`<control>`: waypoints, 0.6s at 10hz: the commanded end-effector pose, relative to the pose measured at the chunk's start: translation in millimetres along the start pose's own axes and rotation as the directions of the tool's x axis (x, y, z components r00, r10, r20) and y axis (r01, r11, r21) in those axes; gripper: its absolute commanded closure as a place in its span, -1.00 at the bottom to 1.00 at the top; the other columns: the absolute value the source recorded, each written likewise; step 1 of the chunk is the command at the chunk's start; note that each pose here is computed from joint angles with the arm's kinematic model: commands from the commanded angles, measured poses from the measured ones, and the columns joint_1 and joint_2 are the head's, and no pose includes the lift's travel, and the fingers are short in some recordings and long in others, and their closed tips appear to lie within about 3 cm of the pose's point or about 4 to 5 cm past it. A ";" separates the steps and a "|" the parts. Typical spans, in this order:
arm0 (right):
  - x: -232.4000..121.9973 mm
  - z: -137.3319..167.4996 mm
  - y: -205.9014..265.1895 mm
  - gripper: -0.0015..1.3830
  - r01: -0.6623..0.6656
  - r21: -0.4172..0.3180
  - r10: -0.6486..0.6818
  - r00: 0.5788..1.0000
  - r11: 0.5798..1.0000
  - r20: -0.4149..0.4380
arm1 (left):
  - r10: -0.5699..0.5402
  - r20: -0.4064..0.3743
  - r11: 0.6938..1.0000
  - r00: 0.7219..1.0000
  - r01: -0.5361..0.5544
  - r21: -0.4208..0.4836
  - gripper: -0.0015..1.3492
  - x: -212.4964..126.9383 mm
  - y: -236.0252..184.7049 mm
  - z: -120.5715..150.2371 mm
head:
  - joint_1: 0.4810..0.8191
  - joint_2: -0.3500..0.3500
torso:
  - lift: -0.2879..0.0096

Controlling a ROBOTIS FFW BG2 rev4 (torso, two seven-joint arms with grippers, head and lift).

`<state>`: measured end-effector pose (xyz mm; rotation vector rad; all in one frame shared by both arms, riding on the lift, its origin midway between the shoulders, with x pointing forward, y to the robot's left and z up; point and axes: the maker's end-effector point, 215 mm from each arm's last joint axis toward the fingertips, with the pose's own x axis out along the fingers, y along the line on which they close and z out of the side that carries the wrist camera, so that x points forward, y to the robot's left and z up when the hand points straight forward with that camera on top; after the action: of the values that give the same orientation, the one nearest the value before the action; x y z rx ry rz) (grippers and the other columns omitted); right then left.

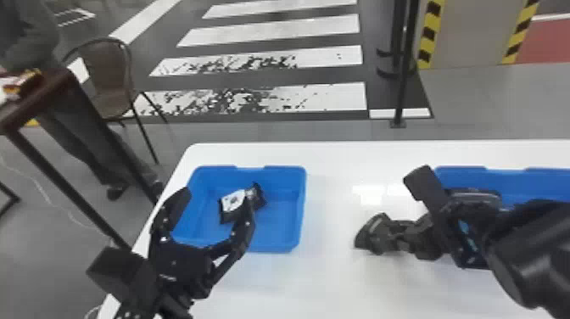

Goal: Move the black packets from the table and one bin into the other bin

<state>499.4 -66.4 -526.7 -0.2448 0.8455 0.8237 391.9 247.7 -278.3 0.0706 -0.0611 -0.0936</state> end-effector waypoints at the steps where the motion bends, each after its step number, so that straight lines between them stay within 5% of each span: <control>1: -2.4 12.9 0.6 0.55 0.001 -0.011 -0.001 0.999 1.000 0.044 | 0.000 0.001 1.000 1.000 0.000 0.001 -0.83 -0.1 0.1 0.2 | 0.27 0.64 | 0.20; 3: -33.4 64.4 -13.1 0.55 0.045 -0.027 -0.038 0.977 0.999 0.208 | 0.000 0.006 1.000 1.000 0.000 0.002 -0.83 -0.8 0.0 1.5 | 0.27 0.65 | 0.20; 5: -105.9 125.2 -40.0 0.55 0.154 -0.031 -0.129 0.907 0.988 0.400 | 0.001 0.013 1.000 1.000 -0.001 0.004 -0.83 -1.7 0.8 3.5 | 0.27 0.63 | 0.20; 6: -149.0 132.7 -57.9 0.55 0.228 -0.004 -0.201 0.867 0.974 0.456 | 0.002 0.017 1.000 1.000 -0.002 0.007 -0.83 -1.8 1.7 5.0 | 0.27 0.58 | 0.20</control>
<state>559.0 -103.6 -357.1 -0.1814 0.3892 0.6954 390.2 249.2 -273.7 0.0759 -0.0772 -0.0918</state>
